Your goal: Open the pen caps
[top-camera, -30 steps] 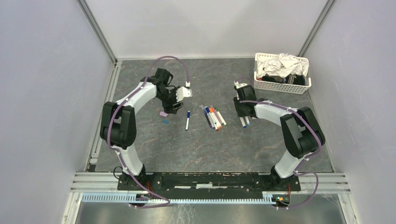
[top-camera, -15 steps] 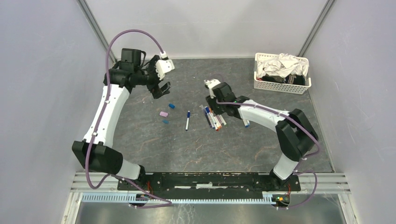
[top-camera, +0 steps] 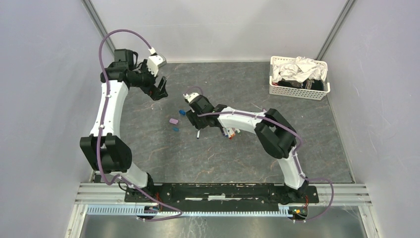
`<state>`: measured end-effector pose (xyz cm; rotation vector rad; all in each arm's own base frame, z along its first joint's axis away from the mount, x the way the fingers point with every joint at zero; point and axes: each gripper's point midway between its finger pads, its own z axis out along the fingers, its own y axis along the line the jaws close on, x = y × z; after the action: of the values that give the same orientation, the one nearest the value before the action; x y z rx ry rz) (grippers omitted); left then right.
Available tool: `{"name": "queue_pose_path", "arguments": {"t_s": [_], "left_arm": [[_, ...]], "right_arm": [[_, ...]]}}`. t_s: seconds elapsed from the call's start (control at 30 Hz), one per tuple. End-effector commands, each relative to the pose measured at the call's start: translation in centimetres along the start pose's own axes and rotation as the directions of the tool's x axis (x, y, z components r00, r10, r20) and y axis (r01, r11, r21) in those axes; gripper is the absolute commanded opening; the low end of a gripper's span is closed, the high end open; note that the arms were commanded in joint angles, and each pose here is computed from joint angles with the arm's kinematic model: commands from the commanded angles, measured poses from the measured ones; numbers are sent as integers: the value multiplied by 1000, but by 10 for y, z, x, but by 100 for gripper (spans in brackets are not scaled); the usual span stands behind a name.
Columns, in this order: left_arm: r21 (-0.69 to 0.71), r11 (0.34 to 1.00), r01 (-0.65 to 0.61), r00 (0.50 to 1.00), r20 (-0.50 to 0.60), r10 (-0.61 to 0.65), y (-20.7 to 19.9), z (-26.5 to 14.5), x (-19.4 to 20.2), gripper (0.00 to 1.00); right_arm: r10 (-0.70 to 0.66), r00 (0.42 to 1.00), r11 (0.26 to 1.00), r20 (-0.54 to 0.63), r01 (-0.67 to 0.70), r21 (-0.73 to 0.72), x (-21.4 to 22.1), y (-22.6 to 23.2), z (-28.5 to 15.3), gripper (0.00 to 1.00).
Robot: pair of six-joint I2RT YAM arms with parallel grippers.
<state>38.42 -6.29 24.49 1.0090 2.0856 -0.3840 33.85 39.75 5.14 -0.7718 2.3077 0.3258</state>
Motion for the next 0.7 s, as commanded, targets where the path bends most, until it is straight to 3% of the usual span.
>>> {"name": "queue_pose_path", "arguments": {"t_s": [0.0,0.1,0.23,0.37,0.53,0.67], "left_arm": [[10,999,50,999,0,-50,-6,-9,-3,100],[16,999,50,999,-7,-50,-9,-8,2,100],[46,998,47,999,-15,-47,-15,-7,5,100],[193,981,-30,999,27,25,-47,-10,7,100],[320,937,-144,989,87,122,-79,-10,20,100],[399,897,-190,981,34,192,-98,-5,44,100]], "right_arm": [[26,999,998,-42,-23,57,8,0,13,61],[18,998,998,-62,-14,55,16,1,20,54],[-5,995,998,-96,11,60,28,-2,23,37],[-37,995,998,-94,41,50,32,-5,11,17],[-97,993,995,-67,96,-26,30,-2,-12,9],[-135,991,972,-11,131,-197,21,11,-36,6]]}}
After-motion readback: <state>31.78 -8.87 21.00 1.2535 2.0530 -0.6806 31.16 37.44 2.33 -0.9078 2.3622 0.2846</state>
